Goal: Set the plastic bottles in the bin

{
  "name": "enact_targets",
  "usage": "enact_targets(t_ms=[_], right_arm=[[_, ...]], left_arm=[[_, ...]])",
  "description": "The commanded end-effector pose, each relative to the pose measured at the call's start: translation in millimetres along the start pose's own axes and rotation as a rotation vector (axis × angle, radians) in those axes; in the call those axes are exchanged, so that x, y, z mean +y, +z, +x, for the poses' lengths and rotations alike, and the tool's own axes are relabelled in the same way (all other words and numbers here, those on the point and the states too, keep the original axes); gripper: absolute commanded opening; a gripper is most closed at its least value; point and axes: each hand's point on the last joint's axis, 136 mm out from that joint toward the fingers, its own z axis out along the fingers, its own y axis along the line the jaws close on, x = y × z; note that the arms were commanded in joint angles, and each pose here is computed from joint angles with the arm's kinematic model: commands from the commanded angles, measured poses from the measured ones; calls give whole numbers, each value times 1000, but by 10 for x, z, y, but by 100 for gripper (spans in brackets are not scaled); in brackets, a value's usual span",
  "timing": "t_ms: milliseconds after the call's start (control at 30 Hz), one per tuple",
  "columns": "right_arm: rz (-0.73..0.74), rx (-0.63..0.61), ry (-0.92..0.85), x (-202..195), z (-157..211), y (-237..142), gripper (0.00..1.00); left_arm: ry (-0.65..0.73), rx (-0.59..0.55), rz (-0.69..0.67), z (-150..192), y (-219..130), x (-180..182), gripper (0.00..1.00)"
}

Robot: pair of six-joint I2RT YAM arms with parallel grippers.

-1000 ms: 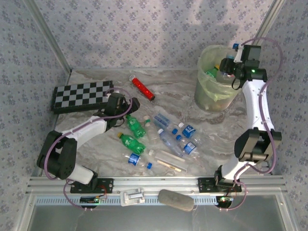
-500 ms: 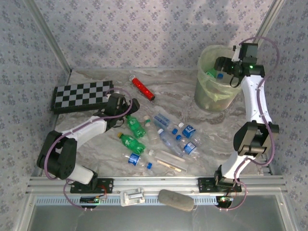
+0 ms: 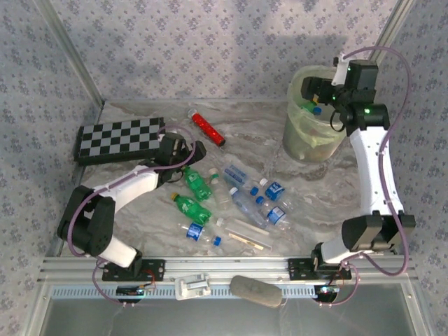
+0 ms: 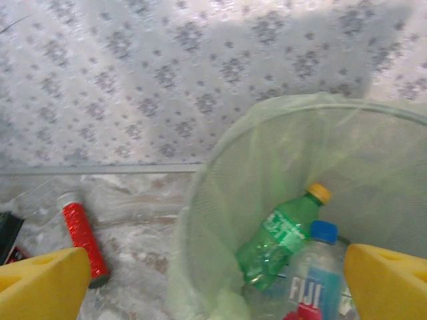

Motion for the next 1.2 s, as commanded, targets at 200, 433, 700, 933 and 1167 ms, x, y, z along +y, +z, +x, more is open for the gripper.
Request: enact_targets(t_ms=[200, 433, 700, 933, 1167], right_arm=[[-387, 178, -106, 1077, 933, 129, 99], [-544, 364, -194, 1724, 1703, 348, 95], [-564, 588, -298, 2039, 2457, 573, 91], [-482, 749, -406, 1963, 2944, 682, 90], [-409, 851, -522, 1883, 3264, 771, 87]], left_arm=[[-16, -143, -79, -248, -303, 183, 100], [-122, -227, -167, -359, -498, 567, 100], [-238, -280, -231, -370, -641, 919, 100], [-263, -279, -256, -344, -655, 1019, 100], [-269, -263, -249, -318, -605, 1006, 100]])
